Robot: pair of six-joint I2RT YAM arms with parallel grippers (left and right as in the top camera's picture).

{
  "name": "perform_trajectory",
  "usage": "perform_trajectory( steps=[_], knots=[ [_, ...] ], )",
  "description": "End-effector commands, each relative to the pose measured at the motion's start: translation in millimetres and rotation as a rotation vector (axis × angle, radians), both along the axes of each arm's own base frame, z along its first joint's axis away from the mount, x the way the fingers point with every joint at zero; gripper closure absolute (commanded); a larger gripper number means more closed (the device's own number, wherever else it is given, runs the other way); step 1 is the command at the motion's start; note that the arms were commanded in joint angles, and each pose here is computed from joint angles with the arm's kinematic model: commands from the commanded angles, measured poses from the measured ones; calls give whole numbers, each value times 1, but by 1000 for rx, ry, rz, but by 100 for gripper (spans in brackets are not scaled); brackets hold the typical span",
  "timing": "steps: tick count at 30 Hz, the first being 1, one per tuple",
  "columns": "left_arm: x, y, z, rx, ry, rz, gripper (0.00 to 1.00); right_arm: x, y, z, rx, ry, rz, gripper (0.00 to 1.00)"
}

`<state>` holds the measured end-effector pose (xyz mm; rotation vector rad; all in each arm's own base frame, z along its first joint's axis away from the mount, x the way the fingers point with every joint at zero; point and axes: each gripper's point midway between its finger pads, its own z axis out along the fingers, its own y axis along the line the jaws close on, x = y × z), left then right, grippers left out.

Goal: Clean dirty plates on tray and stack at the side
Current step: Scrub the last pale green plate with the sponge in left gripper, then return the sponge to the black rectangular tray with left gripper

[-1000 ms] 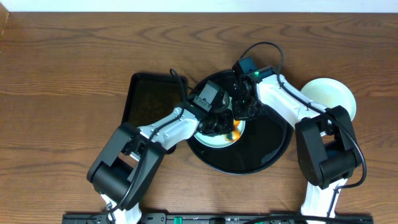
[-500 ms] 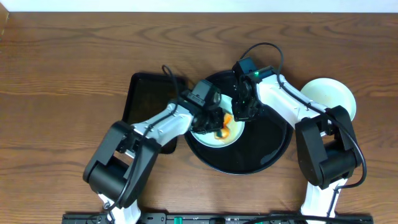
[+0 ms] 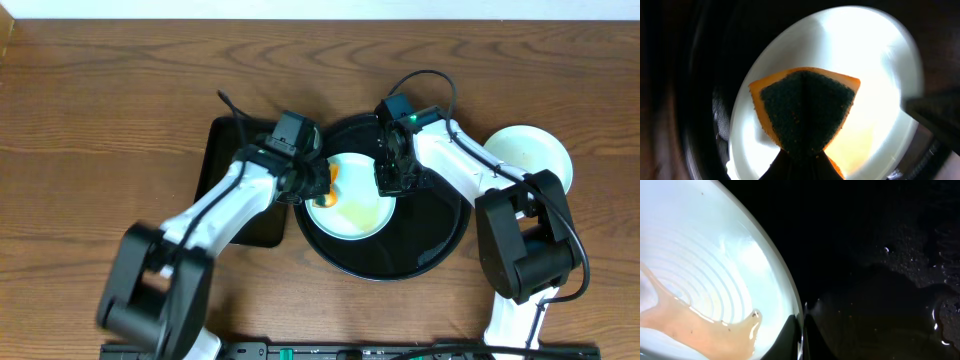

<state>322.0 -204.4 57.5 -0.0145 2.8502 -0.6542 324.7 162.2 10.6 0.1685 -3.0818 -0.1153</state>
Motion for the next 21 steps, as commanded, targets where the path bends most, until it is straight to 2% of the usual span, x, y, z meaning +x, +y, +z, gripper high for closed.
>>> perform_trajectory(
  steps=[1, 5, 8, 17, 19, 21],
  knots=[
    [6, 26, 30, 71, -118, 2, 92, 1, -8, 4, -31, -18, -9, 94],
    [8, 74, 43, 214, -156, 89, 92, 2, -7, 4, -28, -24, -10, 83],
    [7, 101, 40, 265, -125, 148, 92, 4, -6, 4, -25, -30, -8, 71],
    [9, 147, 10, 309, -10, 234, 92, 1, -4, -7, -5, -36, -9, 75],
    [8, 149, -1, 327, 18, 203, 92, -1, -3, -12, 6, -34, -9, 79],
    [5, 151, -14, 337, 58, 198, 92, -2, -3, -15, 6, -35, -9, 89]
  ],
)
